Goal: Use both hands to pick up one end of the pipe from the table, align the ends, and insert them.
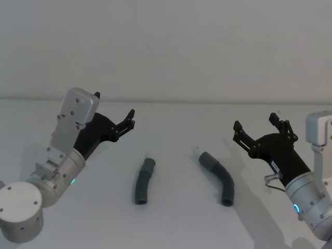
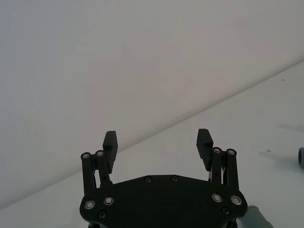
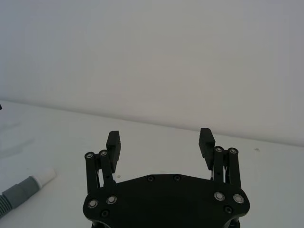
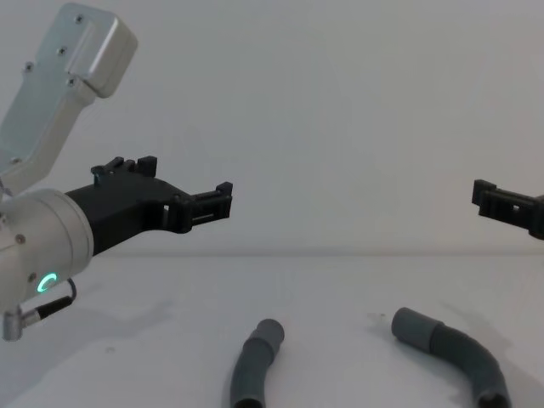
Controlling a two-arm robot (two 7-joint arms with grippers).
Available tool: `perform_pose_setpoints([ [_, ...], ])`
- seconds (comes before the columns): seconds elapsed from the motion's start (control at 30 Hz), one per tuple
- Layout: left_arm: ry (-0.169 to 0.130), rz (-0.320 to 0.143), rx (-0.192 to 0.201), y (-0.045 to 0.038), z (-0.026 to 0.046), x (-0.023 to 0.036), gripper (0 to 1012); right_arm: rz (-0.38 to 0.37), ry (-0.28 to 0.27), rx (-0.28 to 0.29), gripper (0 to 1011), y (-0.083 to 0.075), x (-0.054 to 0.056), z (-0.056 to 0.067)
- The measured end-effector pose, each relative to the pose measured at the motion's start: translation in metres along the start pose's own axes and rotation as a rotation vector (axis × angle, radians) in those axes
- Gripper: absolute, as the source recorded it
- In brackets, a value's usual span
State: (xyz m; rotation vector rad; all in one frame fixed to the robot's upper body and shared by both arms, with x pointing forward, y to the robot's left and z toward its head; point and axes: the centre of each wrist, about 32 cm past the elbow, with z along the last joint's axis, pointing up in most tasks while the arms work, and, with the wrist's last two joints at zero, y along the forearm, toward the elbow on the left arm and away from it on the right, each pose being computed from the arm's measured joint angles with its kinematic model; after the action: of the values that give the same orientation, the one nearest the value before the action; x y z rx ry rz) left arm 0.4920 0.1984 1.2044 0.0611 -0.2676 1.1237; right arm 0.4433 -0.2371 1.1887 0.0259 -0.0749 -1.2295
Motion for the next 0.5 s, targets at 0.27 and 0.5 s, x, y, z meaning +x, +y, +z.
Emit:
perform_pose_setpoints([
  [0.27, 0.000, 0.000, 0.000, 0.0000, 0.0000, 0.0000, 1001, 0.000, 0.000, 0.000, 1000, 0.0000, 0.0000, 0.0000],
  [0.5, 0.000, 0.000, 0.000, 0.0000, 0.0000, 0.0000, 1001, 0.000, 0.000, 0.000, 999, 0.0000, 0.0000, 0.0000],
])
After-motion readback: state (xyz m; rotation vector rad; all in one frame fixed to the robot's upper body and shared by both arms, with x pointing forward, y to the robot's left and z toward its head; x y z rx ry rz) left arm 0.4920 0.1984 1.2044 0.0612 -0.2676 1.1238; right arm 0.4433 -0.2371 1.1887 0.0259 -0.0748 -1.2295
